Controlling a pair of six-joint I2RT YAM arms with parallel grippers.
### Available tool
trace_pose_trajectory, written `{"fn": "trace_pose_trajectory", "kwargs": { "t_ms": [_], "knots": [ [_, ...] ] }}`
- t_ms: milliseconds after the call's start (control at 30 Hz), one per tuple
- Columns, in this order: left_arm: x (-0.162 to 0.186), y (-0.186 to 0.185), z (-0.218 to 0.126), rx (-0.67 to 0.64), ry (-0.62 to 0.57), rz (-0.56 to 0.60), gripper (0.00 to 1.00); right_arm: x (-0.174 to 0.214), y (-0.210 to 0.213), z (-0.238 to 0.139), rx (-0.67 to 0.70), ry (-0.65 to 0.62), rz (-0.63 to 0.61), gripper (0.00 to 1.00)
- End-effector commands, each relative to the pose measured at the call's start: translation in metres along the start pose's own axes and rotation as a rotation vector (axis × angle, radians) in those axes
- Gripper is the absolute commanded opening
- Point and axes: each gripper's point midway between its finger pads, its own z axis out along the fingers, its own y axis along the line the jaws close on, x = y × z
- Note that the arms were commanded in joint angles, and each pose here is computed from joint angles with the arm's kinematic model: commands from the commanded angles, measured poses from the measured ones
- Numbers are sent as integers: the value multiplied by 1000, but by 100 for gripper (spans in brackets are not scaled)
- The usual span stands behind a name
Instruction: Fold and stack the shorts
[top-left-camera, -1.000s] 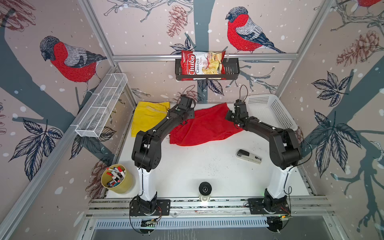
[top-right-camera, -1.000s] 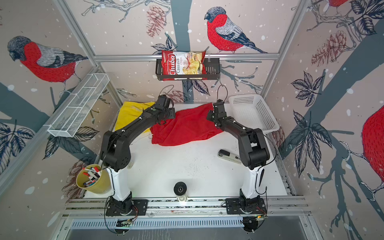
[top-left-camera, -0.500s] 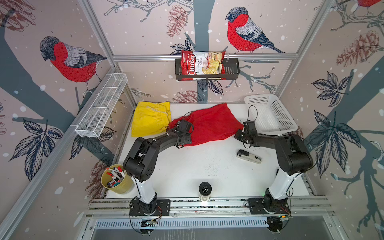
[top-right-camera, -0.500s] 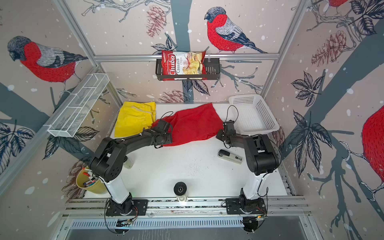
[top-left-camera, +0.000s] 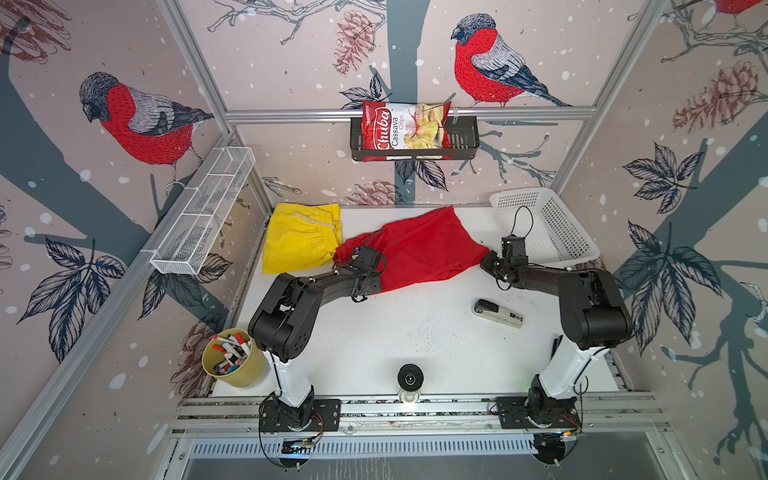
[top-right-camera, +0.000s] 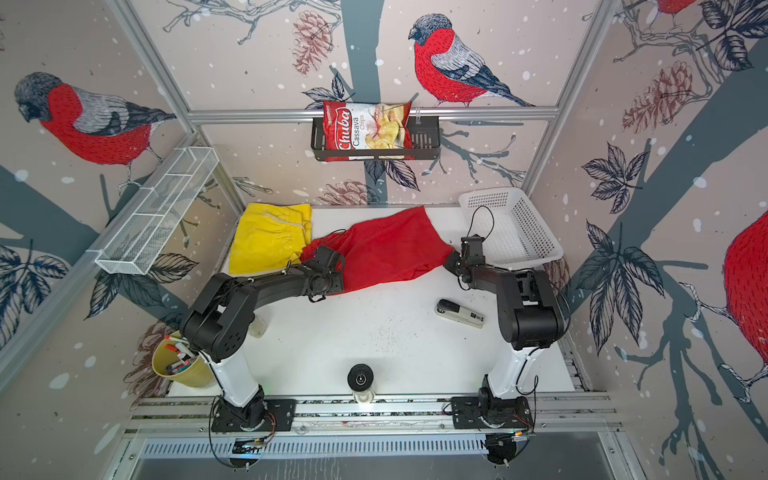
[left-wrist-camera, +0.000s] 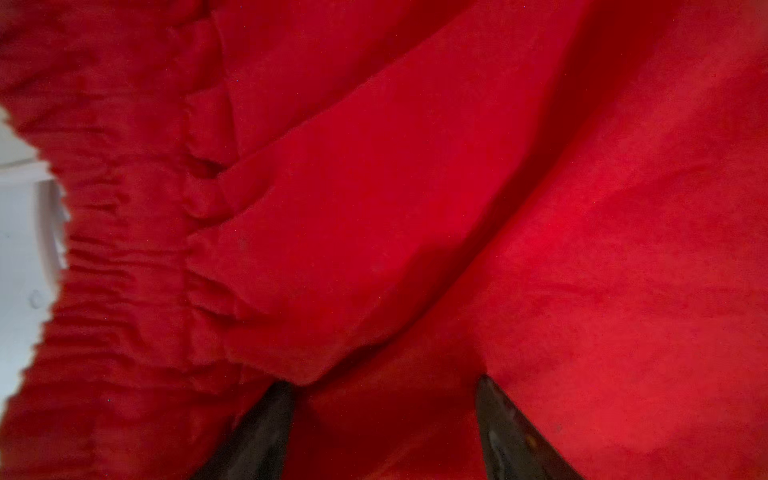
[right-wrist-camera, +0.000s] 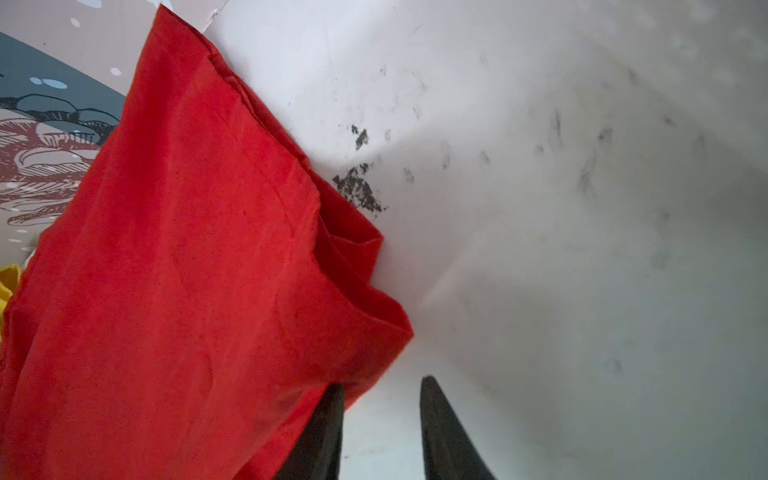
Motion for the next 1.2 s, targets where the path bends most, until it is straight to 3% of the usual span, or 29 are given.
{"fn": "trace_pose_trajectory", "kwargs": {
  "t_ms": [0,300,467,667,967,1033,1100,1167],
  "knots": [
    [15,-1,7,13,62,1,69,2,12,2,-62,21,36,37],
    [15,-3,13,12,74,20,69,15,26,17,-134,60,94,40],
    [22,0,19,4,90,23,69,3,17,24,-90,28,105,4],
    [37,12,30,-23,129,12,66,-33,-4,12,104,-58,23,0],
    [57,36,39,-39,175,-28,65,-37,-25,14,199,-57,-6,1],
    [55,34,37,-31,172,-26,65,-29,-24,18,184,-31,-7,7],
    [53,32,35,-21,169,-27,65,-20,-19,21,165,-6,-17,26],
    [51,28,32,-9,166,-25,65,-11,-16,21,170,5,-38,36]
  ]
}}
